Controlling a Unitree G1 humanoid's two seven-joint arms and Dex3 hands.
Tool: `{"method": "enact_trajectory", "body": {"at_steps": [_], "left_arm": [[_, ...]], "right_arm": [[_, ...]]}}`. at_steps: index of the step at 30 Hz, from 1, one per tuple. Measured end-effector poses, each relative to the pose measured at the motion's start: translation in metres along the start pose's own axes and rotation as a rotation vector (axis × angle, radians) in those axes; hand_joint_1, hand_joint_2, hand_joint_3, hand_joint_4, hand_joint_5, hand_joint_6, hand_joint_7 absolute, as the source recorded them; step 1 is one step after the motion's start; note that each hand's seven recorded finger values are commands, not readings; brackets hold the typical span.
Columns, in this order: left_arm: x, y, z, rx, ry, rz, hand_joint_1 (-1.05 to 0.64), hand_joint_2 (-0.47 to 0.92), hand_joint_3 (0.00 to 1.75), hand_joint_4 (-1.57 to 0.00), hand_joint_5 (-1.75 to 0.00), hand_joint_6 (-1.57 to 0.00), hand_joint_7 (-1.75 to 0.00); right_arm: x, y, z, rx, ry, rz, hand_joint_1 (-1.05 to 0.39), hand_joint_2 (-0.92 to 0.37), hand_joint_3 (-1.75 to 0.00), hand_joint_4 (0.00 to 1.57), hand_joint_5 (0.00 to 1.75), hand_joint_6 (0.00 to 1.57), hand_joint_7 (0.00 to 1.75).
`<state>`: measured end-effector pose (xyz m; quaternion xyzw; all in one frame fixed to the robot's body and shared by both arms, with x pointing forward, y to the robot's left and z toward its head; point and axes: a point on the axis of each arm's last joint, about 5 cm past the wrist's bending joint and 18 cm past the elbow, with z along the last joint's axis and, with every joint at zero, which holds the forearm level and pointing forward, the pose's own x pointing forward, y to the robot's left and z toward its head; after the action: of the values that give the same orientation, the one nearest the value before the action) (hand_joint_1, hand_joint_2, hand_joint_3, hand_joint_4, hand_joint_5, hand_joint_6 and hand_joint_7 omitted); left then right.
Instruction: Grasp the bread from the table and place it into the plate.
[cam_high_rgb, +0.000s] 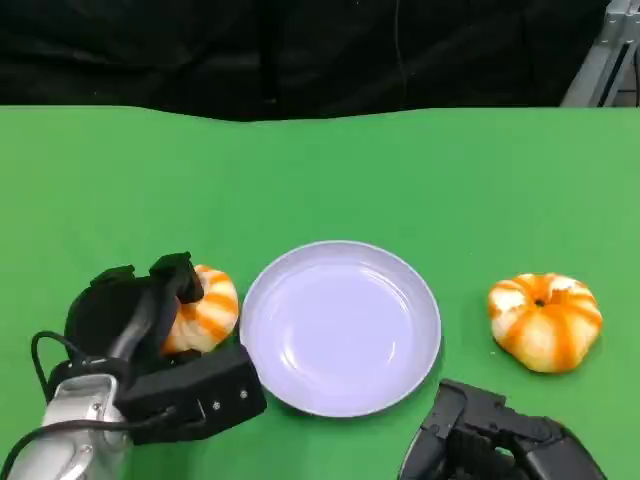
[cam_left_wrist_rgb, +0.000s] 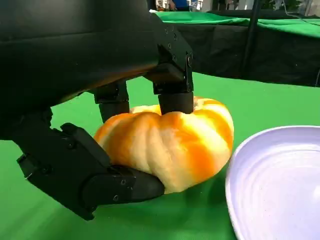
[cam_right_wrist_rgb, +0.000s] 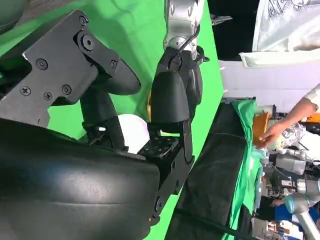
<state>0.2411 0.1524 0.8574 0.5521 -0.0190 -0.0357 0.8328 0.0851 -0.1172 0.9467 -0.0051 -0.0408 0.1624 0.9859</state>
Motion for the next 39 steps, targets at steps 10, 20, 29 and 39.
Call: {"method": "enact_trajectory", "body": {"at_steps": [10, 20, 29, 39], "left_arm": [[0.003, 0.012, 0.032, -0.048, -0.189, 0.319, -0.17, 0.29, 1.44, -1.03, -1.75, -0.8, -1.75], [0.004, 0.024, 0.063, -0.123, -0.351, 0.485, -0.18, 0.28, 1.42, -1.04, -1.75, -0.78, -1.75], [0.003, 0.028, 0.067, -0.135, -0.373, 0.474, -0.2, 0.27, 1.5, -1.03, -1.75, -0.79, -1.75], [0.0, 0.03, 0.081, -0.189, -0.453, 0.394, -0.19, 0.21, 1.45, -1.03, -1.75, -0.79, -1.75]], "right_arm": [[0.001, 0.0001, -0.003, -0.001, 0.012, 0.003, -0.07, -0.34, -1.33, 0.69, 1.65, 0.66, 1.44], [0.001, 0.0029, -0.004, 0.01, 0.021, 0.009, -0.05, -0.35, -1.32, 0.69, 1.66, 0.66, 1.44], [0.001, 0.0052, -0.005, 0.021, 0.022, 0.012, -0.04, -0.34, -1.33, 0.69, 1.68, 0.66, 1.46], [0.003, 0.0091, -0.006, 0.035, 0.021, 0.012, -0.02, -0.33, -1.36, 0.68, 1.7, 0.65, 1.47]]}}
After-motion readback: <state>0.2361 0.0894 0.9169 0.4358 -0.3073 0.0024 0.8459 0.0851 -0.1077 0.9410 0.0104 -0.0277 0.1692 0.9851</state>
